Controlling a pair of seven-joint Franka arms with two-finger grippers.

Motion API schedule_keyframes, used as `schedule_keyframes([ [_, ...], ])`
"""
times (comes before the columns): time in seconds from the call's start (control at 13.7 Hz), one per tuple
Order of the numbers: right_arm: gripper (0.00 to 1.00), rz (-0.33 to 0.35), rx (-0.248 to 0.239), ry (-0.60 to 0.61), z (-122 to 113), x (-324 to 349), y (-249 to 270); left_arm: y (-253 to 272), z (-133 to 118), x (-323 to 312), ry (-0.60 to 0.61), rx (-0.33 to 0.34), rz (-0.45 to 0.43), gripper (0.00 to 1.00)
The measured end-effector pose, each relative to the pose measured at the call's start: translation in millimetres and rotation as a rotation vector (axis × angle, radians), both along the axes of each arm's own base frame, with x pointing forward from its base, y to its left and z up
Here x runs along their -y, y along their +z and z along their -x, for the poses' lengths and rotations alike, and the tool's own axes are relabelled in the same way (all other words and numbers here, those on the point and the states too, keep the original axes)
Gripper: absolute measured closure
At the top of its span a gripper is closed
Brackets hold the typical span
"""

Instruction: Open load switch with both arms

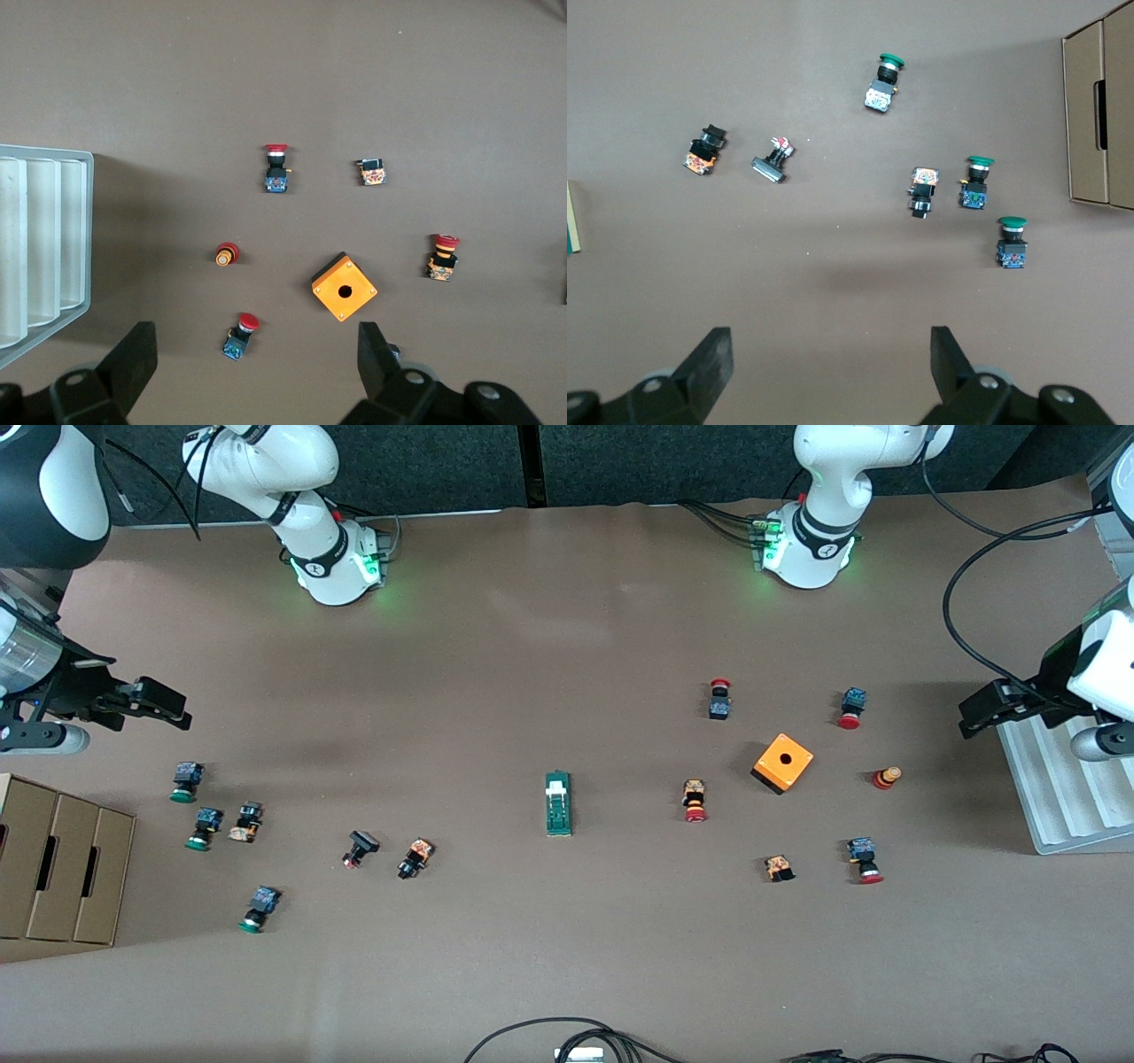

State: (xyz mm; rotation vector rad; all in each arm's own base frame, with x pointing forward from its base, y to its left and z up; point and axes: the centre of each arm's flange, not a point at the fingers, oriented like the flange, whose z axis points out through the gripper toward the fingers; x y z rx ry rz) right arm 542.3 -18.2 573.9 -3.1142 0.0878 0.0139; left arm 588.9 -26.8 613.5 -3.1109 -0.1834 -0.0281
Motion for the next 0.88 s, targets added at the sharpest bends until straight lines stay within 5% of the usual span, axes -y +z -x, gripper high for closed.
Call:
schedule_keyframes([
  [0.88,0.0,0.0,0.0,0.003,0,-2,0,-16,-2,-27,0.065,-0.035,0.074,0.0],
])
